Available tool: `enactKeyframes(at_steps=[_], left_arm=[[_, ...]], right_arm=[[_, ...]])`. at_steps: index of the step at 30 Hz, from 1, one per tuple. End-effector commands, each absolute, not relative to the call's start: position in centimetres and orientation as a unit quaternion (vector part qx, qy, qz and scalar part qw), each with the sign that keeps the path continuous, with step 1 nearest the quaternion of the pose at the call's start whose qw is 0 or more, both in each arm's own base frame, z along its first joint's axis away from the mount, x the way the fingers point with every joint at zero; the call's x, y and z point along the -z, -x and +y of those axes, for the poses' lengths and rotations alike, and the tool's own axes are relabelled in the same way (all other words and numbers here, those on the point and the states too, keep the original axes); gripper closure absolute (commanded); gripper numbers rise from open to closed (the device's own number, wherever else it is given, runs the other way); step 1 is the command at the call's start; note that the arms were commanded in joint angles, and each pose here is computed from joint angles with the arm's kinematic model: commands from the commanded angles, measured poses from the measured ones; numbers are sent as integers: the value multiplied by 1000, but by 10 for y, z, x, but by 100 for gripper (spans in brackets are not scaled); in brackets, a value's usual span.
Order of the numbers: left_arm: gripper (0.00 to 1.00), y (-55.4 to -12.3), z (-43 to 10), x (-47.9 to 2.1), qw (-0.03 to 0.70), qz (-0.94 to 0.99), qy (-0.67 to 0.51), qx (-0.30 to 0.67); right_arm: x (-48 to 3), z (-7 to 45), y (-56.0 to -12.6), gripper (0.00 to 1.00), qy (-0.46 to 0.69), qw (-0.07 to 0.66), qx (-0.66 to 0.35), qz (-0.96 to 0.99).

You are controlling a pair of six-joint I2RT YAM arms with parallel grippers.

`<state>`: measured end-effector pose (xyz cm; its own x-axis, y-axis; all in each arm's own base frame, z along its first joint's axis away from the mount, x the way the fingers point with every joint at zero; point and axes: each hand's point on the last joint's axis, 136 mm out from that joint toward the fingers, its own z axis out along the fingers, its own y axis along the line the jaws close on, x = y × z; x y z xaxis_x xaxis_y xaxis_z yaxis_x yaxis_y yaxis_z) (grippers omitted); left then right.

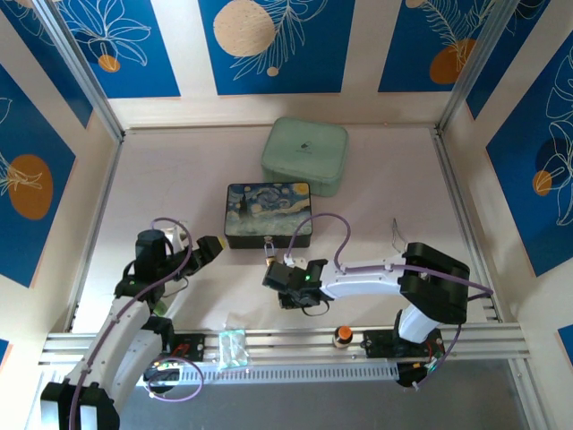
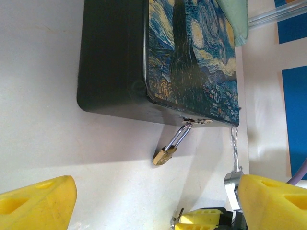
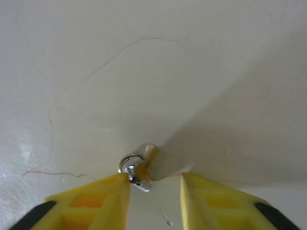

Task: Unlock the padlock with the key

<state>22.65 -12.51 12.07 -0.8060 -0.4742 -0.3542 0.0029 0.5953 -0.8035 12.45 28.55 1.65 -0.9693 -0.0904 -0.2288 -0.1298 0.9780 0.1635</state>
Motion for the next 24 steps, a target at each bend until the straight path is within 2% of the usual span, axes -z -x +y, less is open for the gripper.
enactKeyframes(at_steps=[1, 4, 7, 9, 15, 19, 24], left_arm=[[13, -220, -128, -119, 274, 844, 137, 440], [14, -218, -128, -117, 272, 845, 139, 439], [14, -217, -128, -113, 268, 846, 140, 439], [14, -216, -128, -111, 265, 847, 143, 439], [16, -220, -136, -127, 282, 829, 119, 469], [19, -219, -157, -167, 321, 783, 37, 532], [23, -210, -174, -193, 347, 760, -40, 548]], right_arm=[[-12, 300, -126, 71, 52, 99, -102, 988], [-10, 303, -127, 74, 53, 93, -107, 988], [-7, 307, -128, 91, 56, 85, -117, 988], [-6, 308, -128, 97, 55, 81, -120, 988], [-15, 310, -133, 100, 65, 91, -141, 984], [-36, 330, -134, 100, 152, 101, -249, 951], [-64, 328, -136, 100, 255, 114, -328, 902]])
